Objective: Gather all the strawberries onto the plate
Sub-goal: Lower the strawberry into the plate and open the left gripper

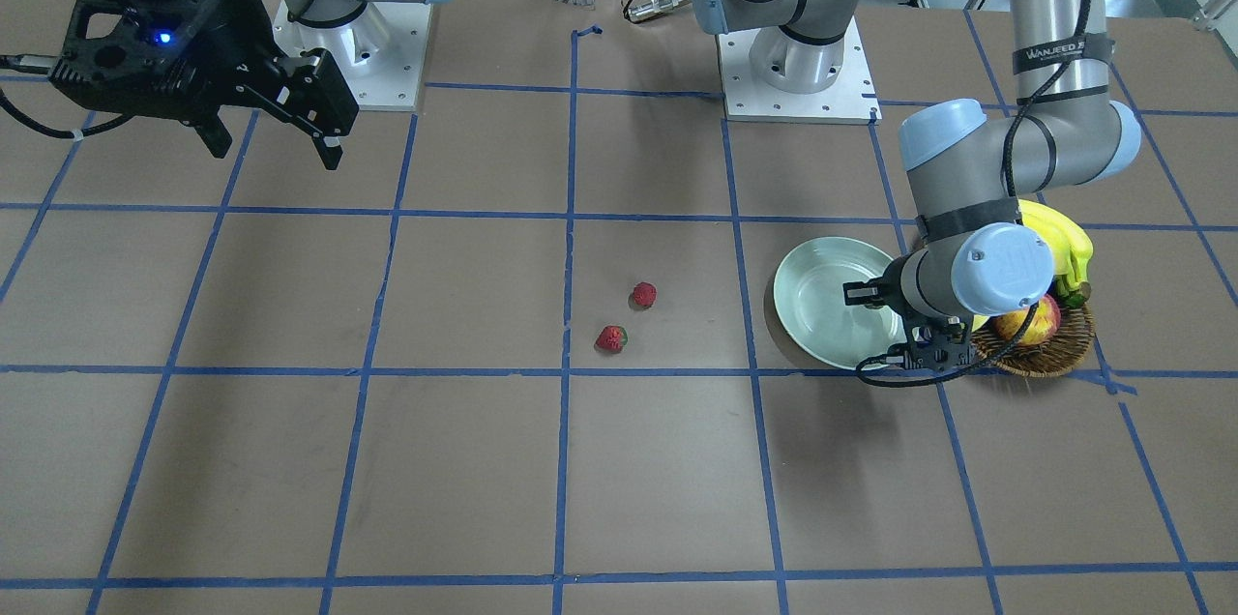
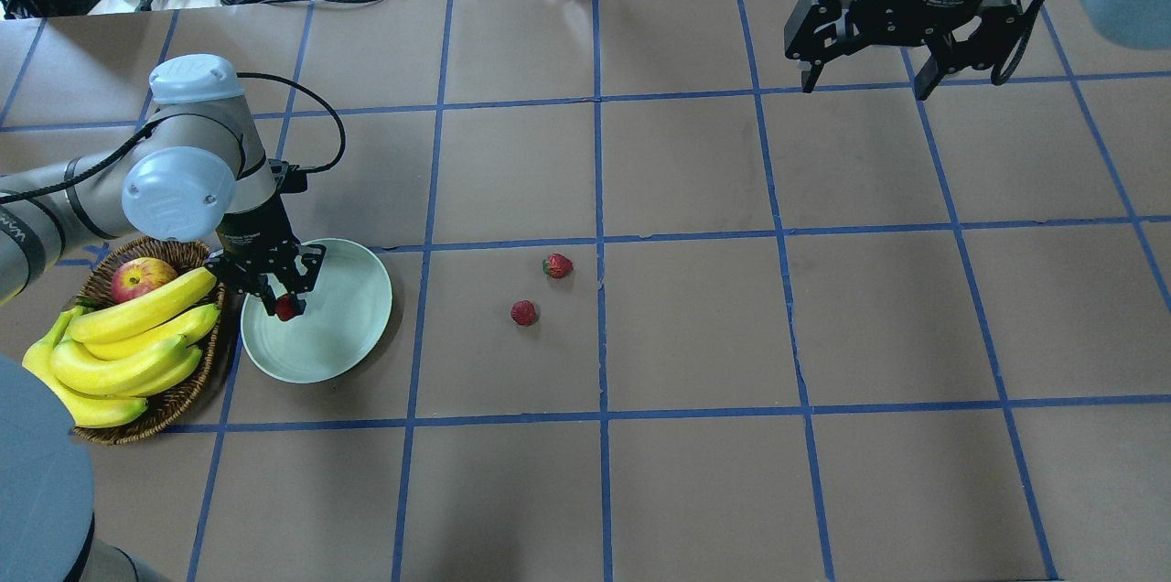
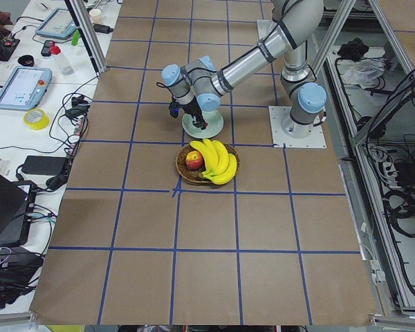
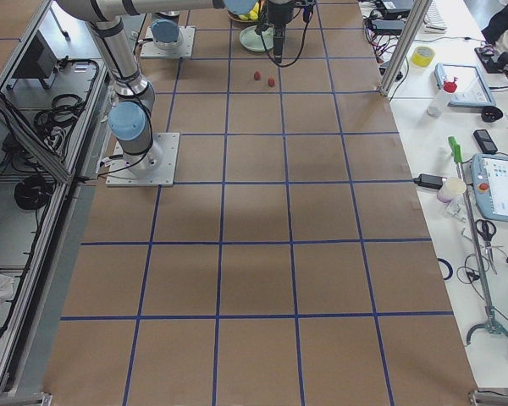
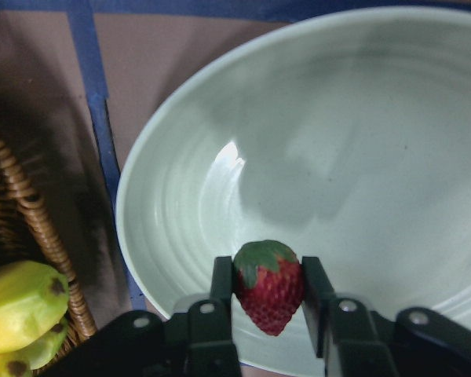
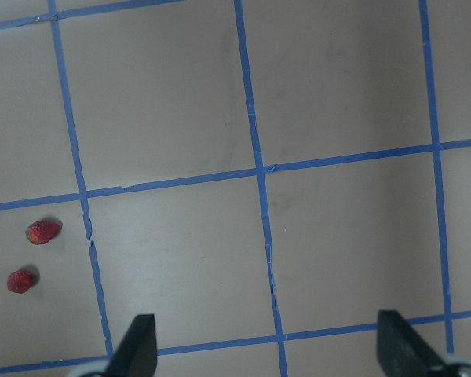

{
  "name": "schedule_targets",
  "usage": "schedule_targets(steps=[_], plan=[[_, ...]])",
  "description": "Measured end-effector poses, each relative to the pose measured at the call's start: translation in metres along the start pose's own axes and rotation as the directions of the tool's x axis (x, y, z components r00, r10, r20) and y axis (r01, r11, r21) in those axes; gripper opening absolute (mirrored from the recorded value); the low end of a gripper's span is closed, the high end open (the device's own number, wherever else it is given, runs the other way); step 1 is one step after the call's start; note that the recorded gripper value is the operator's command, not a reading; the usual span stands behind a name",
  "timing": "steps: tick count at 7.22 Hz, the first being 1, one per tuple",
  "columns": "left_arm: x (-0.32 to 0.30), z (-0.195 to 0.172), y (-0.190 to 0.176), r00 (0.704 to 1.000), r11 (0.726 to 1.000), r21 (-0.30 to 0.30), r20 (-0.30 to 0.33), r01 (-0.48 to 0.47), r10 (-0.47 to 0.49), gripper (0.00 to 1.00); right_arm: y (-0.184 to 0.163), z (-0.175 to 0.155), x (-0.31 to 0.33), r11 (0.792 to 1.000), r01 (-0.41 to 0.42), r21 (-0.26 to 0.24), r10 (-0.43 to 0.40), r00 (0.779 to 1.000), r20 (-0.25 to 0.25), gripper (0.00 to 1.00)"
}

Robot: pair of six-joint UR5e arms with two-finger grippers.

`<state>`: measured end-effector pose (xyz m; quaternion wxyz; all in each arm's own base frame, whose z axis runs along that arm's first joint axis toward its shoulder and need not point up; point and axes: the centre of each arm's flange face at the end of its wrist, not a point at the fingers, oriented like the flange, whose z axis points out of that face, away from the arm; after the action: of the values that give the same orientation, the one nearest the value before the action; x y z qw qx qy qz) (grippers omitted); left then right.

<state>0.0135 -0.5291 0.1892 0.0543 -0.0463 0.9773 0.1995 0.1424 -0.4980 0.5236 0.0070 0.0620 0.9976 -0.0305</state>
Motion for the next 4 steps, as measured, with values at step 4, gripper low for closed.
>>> schedule_targets(steps=[4], plan=[[0.000,-0.038,-0.006,0.999,0.995,0.084,-0.006,0.052,-0.052,1.00,0.000,0.001,0.001,1.000,-0.001,-0.002,0.001,1.000,-0.003,1.00]])
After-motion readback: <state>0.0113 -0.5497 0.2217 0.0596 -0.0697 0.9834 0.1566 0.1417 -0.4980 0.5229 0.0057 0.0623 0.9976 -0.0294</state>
